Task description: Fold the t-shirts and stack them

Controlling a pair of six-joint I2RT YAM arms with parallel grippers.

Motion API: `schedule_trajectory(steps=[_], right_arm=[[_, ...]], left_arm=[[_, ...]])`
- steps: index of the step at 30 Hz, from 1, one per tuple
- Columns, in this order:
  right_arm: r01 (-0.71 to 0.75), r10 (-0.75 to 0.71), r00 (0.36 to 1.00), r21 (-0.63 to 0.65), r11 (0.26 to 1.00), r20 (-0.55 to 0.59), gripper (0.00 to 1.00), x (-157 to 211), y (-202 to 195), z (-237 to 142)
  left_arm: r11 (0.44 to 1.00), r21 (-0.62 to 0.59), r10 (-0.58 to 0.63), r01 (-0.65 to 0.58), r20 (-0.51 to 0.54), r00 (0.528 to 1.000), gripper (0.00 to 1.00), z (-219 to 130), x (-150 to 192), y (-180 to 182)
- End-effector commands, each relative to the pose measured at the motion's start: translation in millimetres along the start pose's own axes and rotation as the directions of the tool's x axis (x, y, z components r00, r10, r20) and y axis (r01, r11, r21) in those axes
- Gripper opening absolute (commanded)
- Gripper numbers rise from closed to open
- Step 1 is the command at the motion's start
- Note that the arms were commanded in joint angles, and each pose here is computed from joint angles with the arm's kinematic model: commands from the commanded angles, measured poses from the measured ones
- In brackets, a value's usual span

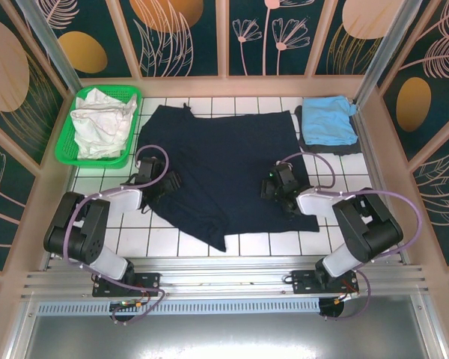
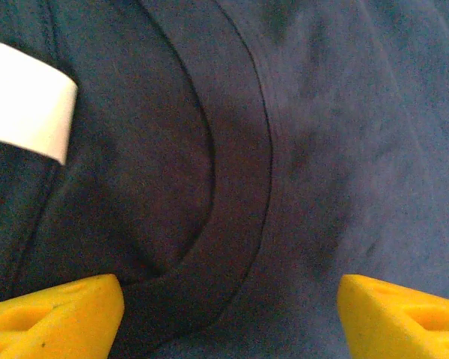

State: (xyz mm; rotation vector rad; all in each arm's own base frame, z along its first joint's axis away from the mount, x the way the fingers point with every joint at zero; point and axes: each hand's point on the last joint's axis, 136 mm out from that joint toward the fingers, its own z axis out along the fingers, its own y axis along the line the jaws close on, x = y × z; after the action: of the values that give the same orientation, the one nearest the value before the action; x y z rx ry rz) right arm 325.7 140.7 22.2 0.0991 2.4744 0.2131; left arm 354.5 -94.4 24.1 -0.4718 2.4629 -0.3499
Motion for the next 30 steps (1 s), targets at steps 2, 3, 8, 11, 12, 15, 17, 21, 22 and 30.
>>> schedule_trajectory(steps=[2, 3, 8, 11, 12, 15, 17, 21, 22, 30], right_arm=[[-0.127, 0.131, 0.99, 0.075, 0.989, -0.057, 0.67, 21, -38, 0], [-0.136, 0.139, 0.989, 0.071, 0.988, -0.048, 0.67, 20, -41, -4], [-0.141, 0.142, 0.99, -0.025, 0.99, 0.019, 0.67, 4, -28, -27], [-0.101, 0.103, 0.994, -0.055, 0.993, 0.041, 0.67, -3, -15, -37], [-0.074, 0.077, 0.996, -0.055, 0.996, 0.052, 0.67, -5, -9, -41], [0.081, -0.069, 0.992, -0.12, 0.989, 0.106, 0.67, -8, 37, -58], [0.202, -0.17, 0.974, -0.239, 0.95, 0.149, 0.67, -3, 83, -70], [0.352, -0.302, 0.934, -0.352, 0.867, 0.19, 0.67, 19, 138, -76], [0.363, -0.32, 0.931, -0.338, 0.869, 0.176, 0.67, 24, 140, -69], [0.322, -0.325, 0.946, -0.106, 0.941, -0.007, 0.67, 48, 93, -15]], left_arm=[[0.992, -0.124, -0.041, 0.032, -0.069, 0.997, 0.78, 15, 15, 35], [0.991, -0.136, -0.023, 0.014, -0.067, 0.997, 0.79, 15, 13, 36], [0.991, -0.092, 0.09, -0.095, -0.065, 0.994, 0.84, 24, -10, 16], [0.987, -0.077, 0.137, -0.143, -0.078, 0.988, 0.85, 36, -19, 6], [0.984, -0.085, 0.149, -0.154, -0.067, 0.987, 0.87, 38, -27, 4], [0.981, -0.107, 0.159, -0.162, -0.031, 0.987, 0.9, 33, -49, -5], [0.986, -0.082, 0.145, -0.144, 0.006, 0.989, 0.93, 21, -60, -13], [0.996, -0.006, 0.092, -0.092, 0.058, 0.994, 0.98, -10, -57, -20], [0.997, 0.009, 0.072, -0.072, 0.061, 0.996, 0.99, -16, -51, -18], [0.996, 0.06, -0.065, 0.064, 0.006, 0.998, 0.95, -22, 6, 5]])
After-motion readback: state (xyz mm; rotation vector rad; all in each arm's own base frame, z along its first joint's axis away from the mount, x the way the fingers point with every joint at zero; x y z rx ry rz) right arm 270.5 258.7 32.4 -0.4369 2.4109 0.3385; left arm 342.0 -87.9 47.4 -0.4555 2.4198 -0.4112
